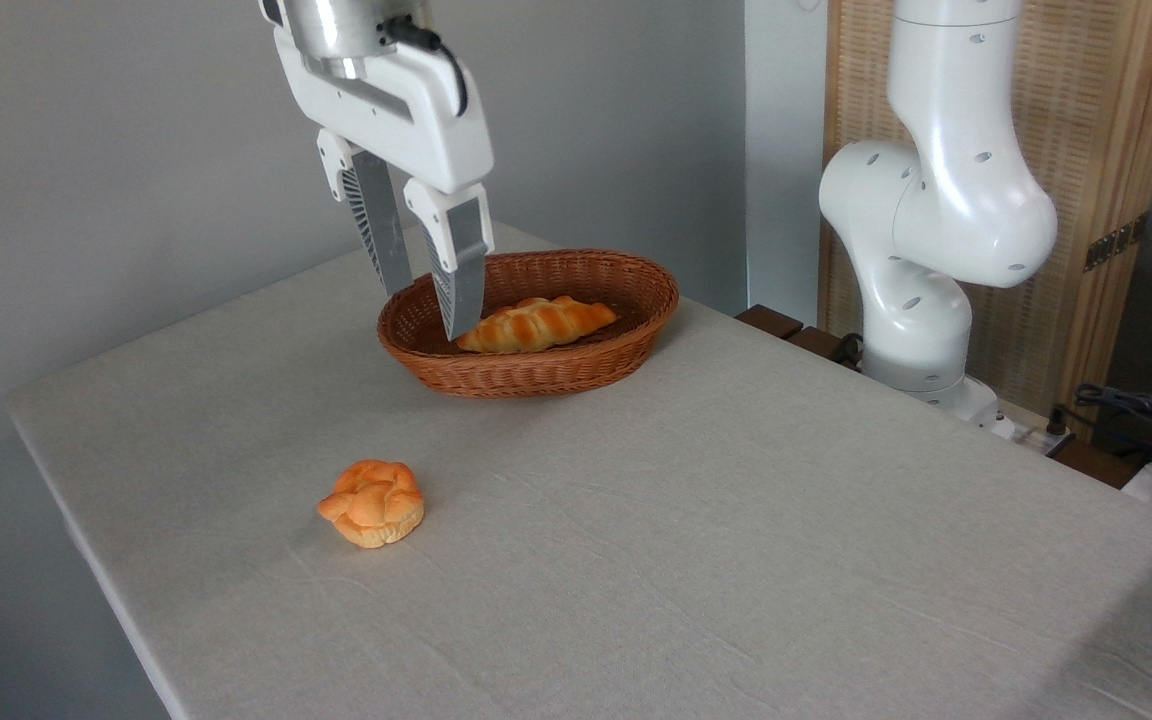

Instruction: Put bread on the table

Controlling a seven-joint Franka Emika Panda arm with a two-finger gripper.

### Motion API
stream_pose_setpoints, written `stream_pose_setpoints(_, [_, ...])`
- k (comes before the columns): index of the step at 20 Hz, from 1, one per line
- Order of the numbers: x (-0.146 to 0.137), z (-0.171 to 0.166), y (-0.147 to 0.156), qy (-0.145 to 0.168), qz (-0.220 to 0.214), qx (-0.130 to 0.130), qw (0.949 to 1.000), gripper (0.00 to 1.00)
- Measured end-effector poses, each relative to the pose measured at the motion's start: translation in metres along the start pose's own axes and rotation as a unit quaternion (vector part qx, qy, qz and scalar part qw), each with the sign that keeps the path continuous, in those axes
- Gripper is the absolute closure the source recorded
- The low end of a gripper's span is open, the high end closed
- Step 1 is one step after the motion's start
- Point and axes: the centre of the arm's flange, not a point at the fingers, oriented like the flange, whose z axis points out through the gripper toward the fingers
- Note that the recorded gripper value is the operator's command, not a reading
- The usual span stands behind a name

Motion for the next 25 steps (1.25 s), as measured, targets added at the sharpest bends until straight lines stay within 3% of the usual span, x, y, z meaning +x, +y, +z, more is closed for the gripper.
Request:
stream_pose_setpoints(3, [-0.013, -0.015, -0.015, 0.008, -0.004, 0.004, 1.0, 0.0])
stream_pose_setpoints(10, [-0.008, -0.007, -0.017, 0.002, 0.0, -0.001, 1.0, 0.0])
stream_pose_setpoints(20, [-0.012, -0.002, -0.026, -0.028, -0.001, 0.03, 0.9992, 0.0])
stream_pose_setpoints(25, [-0.008, 0.004, -0.026, -0.033, 0.001, 0.029, 0.999, 0.0])
